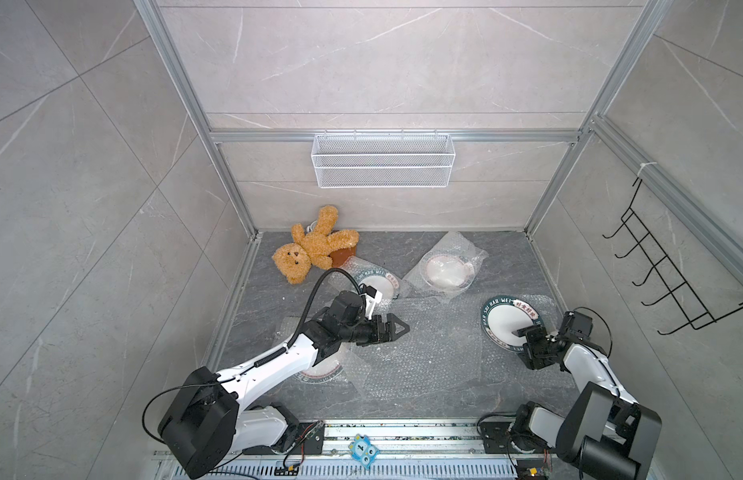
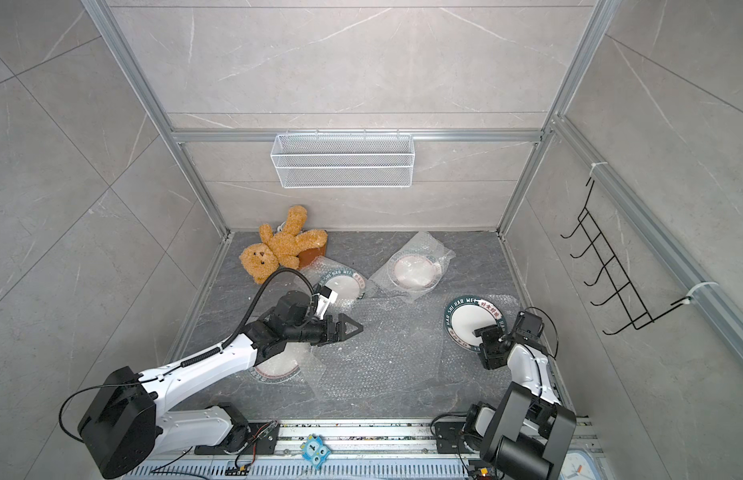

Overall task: Unpack dinner plates from bubble wrap
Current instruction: Pick up the plate from the bubble wrap.

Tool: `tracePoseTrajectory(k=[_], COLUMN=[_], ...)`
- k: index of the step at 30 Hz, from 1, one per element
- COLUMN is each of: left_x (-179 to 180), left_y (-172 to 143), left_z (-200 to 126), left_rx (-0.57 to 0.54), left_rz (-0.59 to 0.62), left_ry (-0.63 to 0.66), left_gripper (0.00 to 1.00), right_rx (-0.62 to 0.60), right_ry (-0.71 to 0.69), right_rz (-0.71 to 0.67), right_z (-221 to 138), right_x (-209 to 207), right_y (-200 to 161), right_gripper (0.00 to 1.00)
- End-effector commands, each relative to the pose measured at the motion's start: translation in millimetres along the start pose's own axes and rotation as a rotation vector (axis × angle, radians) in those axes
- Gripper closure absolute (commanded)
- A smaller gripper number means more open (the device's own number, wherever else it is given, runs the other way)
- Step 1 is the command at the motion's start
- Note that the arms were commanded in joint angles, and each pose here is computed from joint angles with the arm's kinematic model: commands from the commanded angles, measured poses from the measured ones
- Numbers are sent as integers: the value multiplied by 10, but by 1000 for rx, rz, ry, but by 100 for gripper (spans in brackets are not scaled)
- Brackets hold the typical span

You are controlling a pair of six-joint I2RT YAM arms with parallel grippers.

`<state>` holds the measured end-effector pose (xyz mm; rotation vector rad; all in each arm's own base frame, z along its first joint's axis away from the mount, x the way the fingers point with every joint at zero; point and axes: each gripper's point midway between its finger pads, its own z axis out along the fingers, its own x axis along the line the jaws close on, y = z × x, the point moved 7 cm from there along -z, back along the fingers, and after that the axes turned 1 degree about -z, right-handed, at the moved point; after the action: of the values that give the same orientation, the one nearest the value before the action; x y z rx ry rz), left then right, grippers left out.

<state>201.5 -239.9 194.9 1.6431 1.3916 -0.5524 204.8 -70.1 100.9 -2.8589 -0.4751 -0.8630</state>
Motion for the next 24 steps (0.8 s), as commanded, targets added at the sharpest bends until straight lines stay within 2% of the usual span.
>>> tracePoseTrajectory(k=[1, 6, 17, 24], left_x=[-49, -49, -11, 45], left_y=[46, 55, 77, 106], left_z=[-12, -22, -21, -22], left_rx=[-24, -31, -49, -60], left_rz=[43, 46, 19, -10], left_ry=[-3, 7, 46, 111], left_gripper=[1, 1, 1, 1], right_rx=[2, -10, -27, -58], right_ry=[1, -6, 25, 41], right_rz=[14, 25, 39, -12], right_z=[70, 157, 184, -114], right_x=[-50, -95, -44, 111], right_y=[7, 44, 98, 63], right_gripper=[34, 47, 87, 96])
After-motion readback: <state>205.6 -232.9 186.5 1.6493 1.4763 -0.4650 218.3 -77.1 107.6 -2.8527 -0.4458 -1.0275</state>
